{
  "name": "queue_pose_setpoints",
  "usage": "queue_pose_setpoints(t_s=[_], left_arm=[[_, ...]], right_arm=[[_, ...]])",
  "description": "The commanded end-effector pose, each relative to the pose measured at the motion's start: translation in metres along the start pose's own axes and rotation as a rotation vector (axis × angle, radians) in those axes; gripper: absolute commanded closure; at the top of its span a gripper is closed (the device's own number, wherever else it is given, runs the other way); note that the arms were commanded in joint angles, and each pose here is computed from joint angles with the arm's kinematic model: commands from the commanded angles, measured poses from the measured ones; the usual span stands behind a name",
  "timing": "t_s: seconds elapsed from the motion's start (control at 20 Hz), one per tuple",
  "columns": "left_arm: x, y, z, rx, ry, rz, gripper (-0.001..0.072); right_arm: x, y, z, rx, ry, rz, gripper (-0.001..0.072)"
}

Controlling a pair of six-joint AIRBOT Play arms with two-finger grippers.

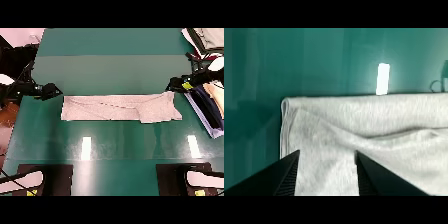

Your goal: Fold the shirts.

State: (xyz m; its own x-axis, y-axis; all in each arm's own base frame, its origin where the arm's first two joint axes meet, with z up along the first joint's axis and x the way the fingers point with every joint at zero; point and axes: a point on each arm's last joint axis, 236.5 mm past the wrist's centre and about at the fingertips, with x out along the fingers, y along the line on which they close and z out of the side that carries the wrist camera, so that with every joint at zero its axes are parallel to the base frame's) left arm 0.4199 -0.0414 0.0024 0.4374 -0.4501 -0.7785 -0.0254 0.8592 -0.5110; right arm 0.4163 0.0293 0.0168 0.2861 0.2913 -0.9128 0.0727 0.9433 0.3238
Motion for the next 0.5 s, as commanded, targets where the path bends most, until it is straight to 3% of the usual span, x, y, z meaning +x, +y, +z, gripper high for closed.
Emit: queue_pose_setpoints(t_s=[0.0, 0.15, 0.2, 0.25, 0.3, 0.45], left_arm=[[-0.004, -0.015, -0.006, 0.022, 0.054, -0.039, 0.0293], [-0.007, -0.025, -0.031, 0.019, 0.16, -0.084, 0.0294], [-0.008, -0.026, -0.035, 0.019, 0.176, -0.089, 0.0411], [-0.008, -0.027, -0.037, 0.021, 0.182, -0.091, 0.0666], [-0.008, -0.027, -0.036, 0.021, 0.179, -0.091, 0.0677], [-0.004, -0.037, -0.038, 0.026, 0.185, -0.106, 0.0685]], right_arm=[[-0.01, -0.016, -0.01, 0.005, 0.061, -0.003, 0.0272], [-0.014, -0.049, -0.043, 0.023, 0.173, 0.005, 0.0271], [-0.011, -0.057, -0.05, 0.044, 0.187, 0.02, 0.0244], [-0.006, -0.063, -0.056, 0.081, 0.188, 0.061, 0.0168], [-0.002, -0.065, -0.06, 0.119, 0.178, 0.114, 0.0095], [0.014, -0.071, -0.063, 0.199, 0.137, 0.255, 0.0079]])
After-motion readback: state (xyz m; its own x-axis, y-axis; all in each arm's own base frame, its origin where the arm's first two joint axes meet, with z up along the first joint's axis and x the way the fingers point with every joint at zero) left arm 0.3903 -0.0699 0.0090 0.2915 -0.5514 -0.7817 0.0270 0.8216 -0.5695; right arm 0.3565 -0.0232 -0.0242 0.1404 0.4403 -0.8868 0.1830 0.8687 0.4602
